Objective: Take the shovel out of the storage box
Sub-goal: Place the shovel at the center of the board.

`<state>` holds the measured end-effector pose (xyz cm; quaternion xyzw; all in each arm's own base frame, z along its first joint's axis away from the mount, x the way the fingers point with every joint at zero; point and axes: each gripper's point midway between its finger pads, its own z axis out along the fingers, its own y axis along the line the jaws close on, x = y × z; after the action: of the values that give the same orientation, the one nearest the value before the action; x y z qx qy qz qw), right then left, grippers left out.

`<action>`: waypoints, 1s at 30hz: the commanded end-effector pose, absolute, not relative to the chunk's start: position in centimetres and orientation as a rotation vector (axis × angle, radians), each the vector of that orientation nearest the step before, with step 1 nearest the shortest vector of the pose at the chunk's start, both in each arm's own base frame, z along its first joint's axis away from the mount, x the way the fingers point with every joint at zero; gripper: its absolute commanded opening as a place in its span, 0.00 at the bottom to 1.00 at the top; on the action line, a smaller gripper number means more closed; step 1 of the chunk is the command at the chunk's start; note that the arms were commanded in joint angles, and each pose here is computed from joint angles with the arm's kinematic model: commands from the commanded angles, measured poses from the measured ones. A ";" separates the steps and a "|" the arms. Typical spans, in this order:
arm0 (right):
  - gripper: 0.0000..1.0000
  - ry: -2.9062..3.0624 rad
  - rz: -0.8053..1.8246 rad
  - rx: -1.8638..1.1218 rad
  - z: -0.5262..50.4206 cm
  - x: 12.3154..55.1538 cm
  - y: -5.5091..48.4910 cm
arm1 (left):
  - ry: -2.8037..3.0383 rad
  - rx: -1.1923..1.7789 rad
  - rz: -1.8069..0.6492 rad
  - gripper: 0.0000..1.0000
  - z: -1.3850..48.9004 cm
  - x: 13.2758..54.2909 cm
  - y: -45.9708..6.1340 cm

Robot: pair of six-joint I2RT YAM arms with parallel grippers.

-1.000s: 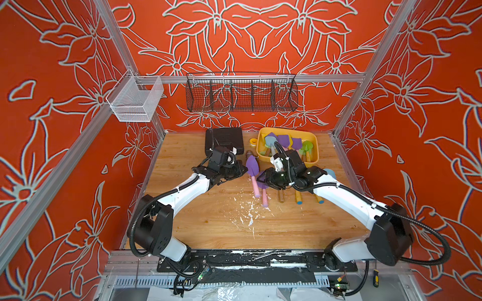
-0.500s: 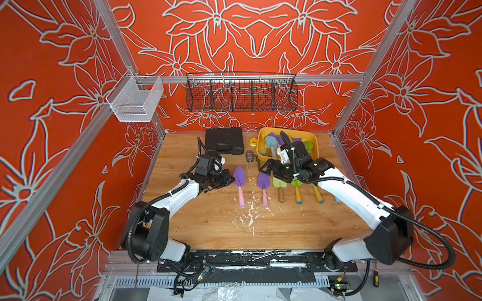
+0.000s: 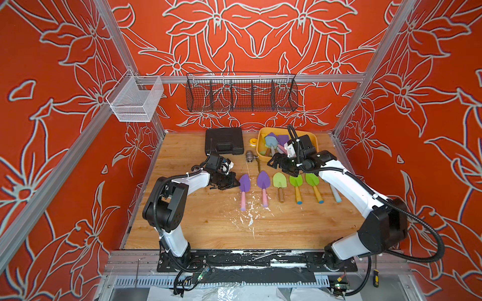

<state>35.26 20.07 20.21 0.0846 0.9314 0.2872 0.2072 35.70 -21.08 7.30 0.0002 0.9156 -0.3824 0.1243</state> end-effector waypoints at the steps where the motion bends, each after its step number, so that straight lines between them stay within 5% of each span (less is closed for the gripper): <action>1: 0.90 2.577 0.808 0.223 21.0 35.7 20.0 | 2.660 0.048 -1.143 0.00 7.5 36.4 -22.0; 30: 0.88 2.605 0.793 0.260 19.7 34.7 18.9 | 2.719 0.005 -1.072 0.00 3.9 38.6 -22.8</action>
<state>35.47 19.33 19.99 0.0864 0.9315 0.2855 0.2083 38.23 -22.73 4.67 0.0034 0.9207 -0.3742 0.1106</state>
